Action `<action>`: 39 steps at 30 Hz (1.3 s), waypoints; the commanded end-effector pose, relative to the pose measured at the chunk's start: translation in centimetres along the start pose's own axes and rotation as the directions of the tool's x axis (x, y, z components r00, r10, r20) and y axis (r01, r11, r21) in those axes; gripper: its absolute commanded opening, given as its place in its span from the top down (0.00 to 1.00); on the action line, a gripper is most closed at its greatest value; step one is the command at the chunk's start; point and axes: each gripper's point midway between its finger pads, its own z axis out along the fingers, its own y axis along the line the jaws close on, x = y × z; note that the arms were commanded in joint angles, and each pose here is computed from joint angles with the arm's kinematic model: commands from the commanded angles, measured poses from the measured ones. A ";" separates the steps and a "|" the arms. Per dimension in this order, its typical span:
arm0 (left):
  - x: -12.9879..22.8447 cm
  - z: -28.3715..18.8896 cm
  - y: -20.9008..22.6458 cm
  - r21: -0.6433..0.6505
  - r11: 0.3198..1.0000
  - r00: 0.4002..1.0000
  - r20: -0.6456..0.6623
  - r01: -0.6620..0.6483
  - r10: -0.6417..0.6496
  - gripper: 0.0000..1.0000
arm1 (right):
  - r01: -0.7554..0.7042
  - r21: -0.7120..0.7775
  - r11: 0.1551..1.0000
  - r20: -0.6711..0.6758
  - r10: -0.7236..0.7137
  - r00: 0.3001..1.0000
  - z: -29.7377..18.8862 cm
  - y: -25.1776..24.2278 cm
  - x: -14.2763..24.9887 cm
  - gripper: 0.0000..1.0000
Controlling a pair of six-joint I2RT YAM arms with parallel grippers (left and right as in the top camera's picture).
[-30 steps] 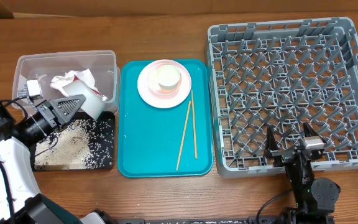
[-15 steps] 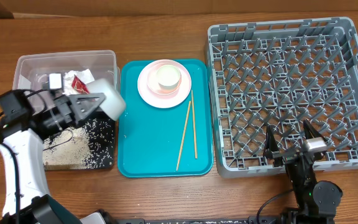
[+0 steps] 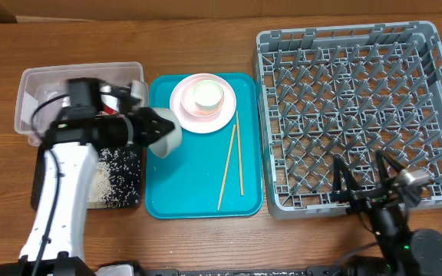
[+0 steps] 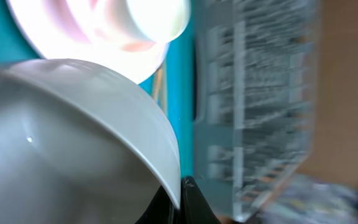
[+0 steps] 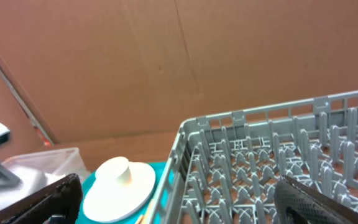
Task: Sort waste into correct bins and load items into the dishwasher
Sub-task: 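Carry the empty white bowl right and set it on the teal tray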
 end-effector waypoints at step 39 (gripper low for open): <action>5.1 10.2 5.4 -0.558 0.816 0.981 -0.188 -0.151 0.053 0.75 | -0.259 0.267 0.928 -0.702 0.372 0.608 3.3 -0.3 3.2 0.43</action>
